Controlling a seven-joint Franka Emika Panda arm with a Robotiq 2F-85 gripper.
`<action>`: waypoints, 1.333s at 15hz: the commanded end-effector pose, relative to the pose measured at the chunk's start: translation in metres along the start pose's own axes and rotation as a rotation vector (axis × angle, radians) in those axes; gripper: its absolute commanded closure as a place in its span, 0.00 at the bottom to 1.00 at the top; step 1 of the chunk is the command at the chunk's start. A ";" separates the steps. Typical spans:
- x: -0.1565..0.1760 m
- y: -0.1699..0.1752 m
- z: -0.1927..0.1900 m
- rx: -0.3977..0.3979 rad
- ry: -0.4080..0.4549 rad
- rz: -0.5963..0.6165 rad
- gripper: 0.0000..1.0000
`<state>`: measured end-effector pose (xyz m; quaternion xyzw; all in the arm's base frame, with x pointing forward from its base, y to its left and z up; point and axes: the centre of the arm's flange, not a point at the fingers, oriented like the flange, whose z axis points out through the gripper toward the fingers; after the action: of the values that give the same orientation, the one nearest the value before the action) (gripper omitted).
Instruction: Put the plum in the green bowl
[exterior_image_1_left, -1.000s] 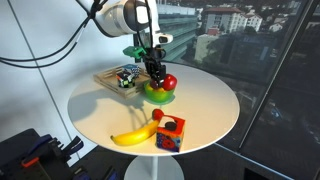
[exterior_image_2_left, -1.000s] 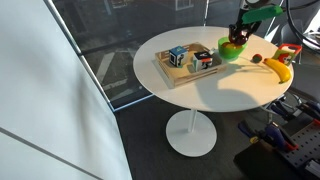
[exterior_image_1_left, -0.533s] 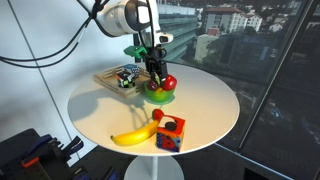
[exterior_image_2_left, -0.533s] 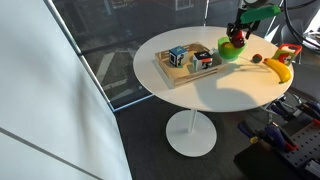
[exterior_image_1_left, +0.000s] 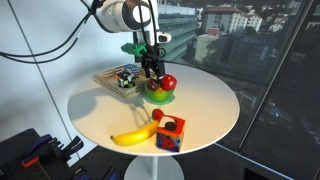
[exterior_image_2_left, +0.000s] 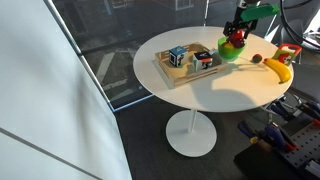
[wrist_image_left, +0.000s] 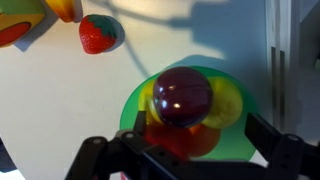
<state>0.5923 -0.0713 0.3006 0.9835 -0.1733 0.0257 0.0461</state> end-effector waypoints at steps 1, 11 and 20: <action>-0.006 -0.003 -0.018 0.042 -0.046 -0.078 0.00; -0.042 -0.007 -0.065 0.026 -0.183 -0.216 0.00; -0.096 -0.017 -0.096 -0.005 -0.321 -0.316 0.00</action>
<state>0.5294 -0.0194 0.3719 0.9908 -0.0323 -0.1294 0.0242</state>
